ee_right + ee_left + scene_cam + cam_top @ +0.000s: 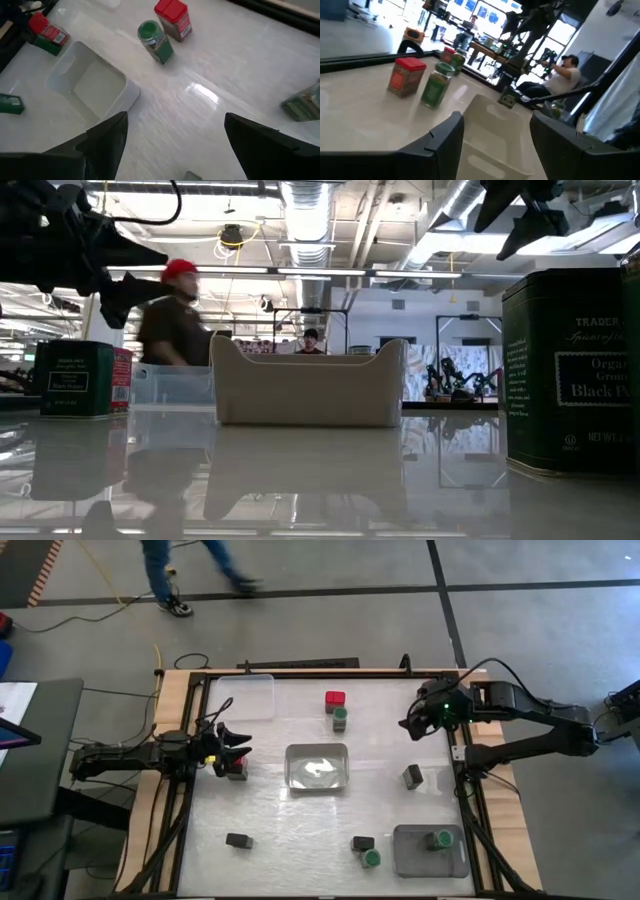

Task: Sort spices by type
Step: Put the top left black seasoning can into the transparent bin

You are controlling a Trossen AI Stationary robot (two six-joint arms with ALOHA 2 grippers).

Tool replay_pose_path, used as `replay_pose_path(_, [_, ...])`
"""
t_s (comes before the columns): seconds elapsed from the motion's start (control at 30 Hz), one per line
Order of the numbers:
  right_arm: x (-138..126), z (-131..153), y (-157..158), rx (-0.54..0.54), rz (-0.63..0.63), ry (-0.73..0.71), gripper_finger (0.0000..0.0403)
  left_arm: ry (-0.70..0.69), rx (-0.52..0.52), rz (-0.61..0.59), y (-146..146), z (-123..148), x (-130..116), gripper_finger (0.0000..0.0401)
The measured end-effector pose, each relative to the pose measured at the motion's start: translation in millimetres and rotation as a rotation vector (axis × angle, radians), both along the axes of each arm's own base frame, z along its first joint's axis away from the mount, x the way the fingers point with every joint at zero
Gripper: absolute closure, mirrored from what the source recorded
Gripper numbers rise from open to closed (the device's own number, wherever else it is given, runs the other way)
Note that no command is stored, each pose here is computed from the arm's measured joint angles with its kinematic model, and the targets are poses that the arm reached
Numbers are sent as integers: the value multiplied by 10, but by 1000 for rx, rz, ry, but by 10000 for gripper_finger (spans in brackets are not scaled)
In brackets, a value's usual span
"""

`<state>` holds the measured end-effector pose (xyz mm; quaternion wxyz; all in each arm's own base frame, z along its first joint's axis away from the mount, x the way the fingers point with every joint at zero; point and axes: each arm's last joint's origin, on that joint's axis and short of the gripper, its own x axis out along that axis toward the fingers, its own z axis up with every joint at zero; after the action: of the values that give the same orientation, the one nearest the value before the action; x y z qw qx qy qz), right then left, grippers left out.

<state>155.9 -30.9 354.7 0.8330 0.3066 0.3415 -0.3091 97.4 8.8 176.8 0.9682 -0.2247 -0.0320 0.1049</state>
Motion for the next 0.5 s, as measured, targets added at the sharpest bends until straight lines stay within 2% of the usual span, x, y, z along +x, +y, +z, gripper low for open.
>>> replay_pose_path(0.1, [-1, 1, -4, -10, -8, 1, 46, 108, 0, 3, -1, 124, -46, 185])
replay_pose_path(0.27, [13, 4, -9, -24, -13, -5, 46, 289, -21, 5, -4, 485, -139, 185])
replay_pose_path(0.37, [27, 16, -12, -31, -9, -21, 46, 430, -24, 4, -3, 603, -110, 186])
replay_pose_path(0.5, [29, 17, -12, -42, 4, -18, 46, 607, 28, -13, 2, 716, 21, 186])
